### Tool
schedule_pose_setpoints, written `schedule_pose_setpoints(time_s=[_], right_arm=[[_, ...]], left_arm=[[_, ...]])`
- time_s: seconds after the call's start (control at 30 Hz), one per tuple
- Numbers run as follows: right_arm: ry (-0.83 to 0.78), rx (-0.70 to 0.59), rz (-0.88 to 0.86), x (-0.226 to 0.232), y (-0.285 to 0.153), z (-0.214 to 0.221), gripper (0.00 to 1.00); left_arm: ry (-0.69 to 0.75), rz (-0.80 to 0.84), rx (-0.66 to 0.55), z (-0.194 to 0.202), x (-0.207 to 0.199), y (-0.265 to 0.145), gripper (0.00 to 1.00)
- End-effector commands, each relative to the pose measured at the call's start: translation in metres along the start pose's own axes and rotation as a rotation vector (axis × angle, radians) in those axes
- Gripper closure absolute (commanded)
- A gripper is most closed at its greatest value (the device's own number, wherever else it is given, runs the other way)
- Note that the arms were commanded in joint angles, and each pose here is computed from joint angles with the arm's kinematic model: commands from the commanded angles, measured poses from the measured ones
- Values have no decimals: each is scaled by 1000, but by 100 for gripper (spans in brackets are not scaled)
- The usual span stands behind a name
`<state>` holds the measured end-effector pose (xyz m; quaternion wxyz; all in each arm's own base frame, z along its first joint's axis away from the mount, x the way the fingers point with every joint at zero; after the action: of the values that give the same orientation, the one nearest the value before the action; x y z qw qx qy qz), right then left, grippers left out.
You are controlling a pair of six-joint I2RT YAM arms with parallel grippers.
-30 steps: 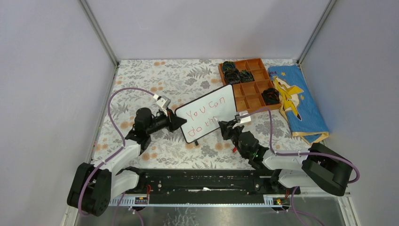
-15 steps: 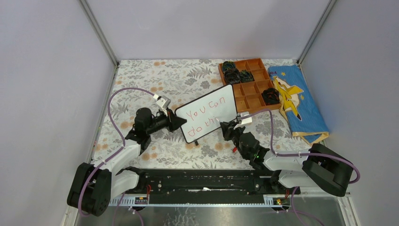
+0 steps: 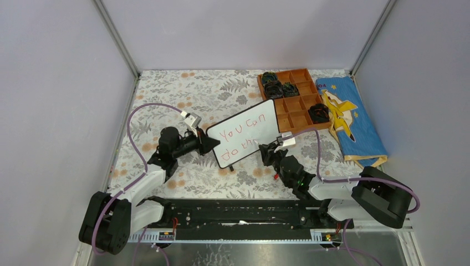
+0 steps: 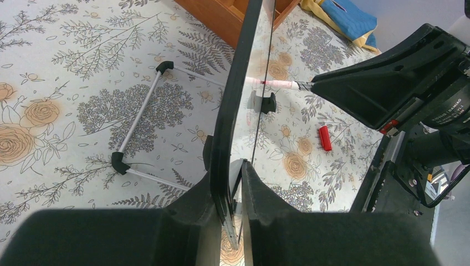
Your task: Write a sentence on the whiteboard
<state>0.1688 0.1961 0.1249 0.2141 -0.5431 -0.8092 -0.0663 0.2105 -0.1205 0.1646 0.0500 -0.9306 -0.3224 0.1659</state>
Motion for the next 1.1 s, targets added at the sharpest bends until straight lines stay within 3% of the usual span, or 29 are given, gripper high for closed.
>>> schedule_pose_setpoints(time_s=[0.0, 0.8, 1.07], right_arm=[[59, -71, -2, 9, 7, -13, 100], [61, -18, 33, -6, -3, 3, 100], [99, -68, -22, 5, -7, -19, 100]], left_arm=[[32, -111, 98, 19, 12, -3, 88], [36, -113, 97, 19, 11, -3, 87], [35, -113, 98, 19, 11, -3, 88]])
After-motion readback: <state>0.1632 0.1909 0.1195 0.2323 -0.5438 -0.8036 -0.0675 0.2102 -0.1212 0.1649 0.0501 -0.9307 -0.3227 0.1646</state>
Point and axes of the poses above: each gripper's point midway between its finger pads, its own y axis out along the fingers, its own x axis along the line the jaws close on, z = x × y, the point moved 10 cm from there along -y, back along the fingers, and after that the axes turned 8 degrees about y, right-handed, at the moved point
